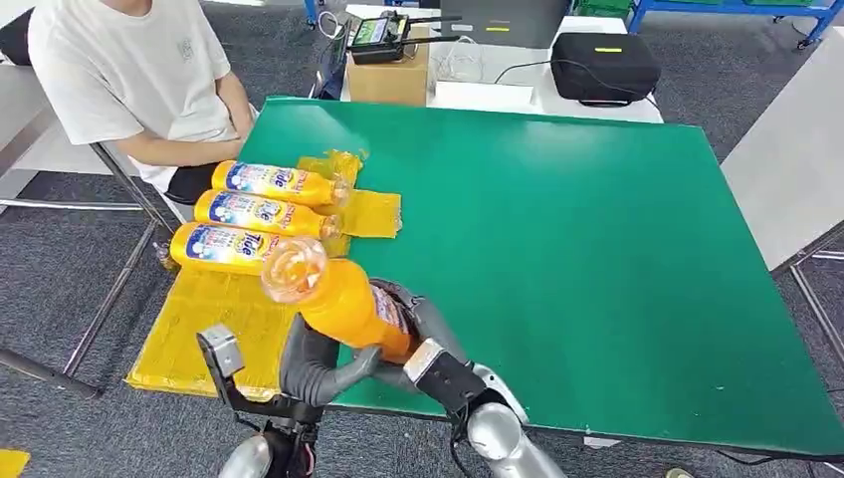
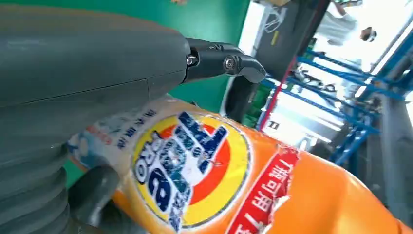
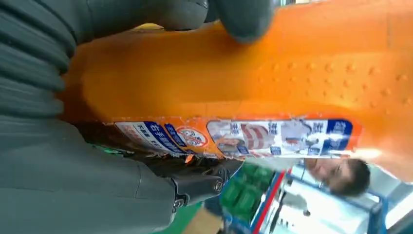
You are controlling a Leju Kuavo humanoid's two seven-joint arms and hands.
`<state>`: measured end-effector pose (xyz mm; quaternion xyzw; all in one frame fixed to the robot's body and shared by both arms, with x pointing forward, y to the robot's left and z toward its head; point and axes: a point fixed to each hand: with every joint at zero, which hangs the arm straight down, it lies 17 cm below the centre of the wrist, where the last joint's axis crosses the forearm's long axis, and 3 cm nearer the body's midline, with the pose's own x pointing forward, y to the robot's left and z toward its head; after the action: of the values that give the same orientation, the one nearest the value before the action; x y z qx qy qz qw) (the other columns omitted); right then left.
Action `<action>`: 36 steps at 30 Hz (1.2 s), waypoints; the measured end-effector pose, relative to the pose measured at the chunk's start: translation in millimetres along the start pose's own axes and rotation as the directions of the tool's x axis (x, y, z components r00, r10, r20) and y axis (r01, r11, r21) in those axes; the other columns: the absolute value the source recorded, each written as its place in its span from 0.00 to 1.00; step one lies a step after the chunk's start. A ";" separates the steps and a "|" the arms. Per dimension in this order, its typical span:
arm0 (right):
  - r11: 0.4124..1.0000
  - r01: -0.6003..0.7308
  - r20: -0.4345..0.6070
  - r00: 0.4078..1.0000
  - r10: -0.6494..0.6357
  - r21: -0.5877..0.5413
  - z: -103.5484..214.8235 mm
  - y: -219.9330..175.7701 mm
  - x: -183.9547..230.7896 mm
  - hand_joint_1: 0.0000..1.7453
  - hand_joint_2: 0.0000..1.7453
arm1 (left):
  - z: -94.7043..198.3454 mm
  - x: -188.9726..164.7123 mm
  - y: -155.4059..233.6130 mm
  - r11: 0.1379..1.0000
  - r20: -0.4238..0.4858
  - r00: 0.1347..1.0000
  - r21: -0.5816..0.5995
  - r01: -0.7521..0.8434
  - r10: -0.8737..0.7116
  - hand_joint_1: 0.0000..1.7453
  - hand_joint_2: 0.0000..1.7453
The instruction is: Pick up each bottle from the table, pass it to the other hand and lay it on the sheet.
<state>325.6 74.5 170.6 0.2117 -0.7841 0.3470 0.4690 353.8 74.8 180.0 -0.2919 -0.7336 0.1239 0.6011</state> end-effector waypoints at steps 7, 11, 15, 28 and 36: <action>0.996 0.007 -0.002 1.000 -0.007 0.089 -6.0 28.3 0.5 1.00 1.00 | 4.2 13.9 6.5 0.998 0.021 0.998 -0.003 -0.064 0.065 1.00 1.00; 0.995 0.007 -0.005 1.000 -0.006 0.104 -6.7 32.3 -1.3 1.00 1.00 | 4.9 14.0 10.9 0.996 0.014 0.996 0.003 -0.088 0.088 1.00 1.00; 0.993 0.016 -0.008 1.000 -0.015 0.115 -6.7 34.8 -2.2 0.00 0.00 | 2.9 16.3 11.7 0.994 0.016 0.993 0.003 -0.113 0.113 1.00 1.00; 0.990 -0.027 -0.005 1.000 0.028 0.137 -3.1 42.8 -5.6 0.00 0.00 | -12.5 27.2 22.3 0.987 0.056 0.987 0.052 -0.153 0.150 1.00 1.00; 0.967 -0.250 0.021 0.968 0.250 0.051 7.5 33.1 -12.0 0.00 0.00 | -25.4 34.3 72.2 0.933 0.067 0.964 0.278 0.230 -0.258 1.00 1.00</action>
<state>305.0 91.2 146.1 0.1262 -0.7984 0.4226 0.4100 394.5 148.0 175.5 -0.1080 -0.7704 0.1609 0.6074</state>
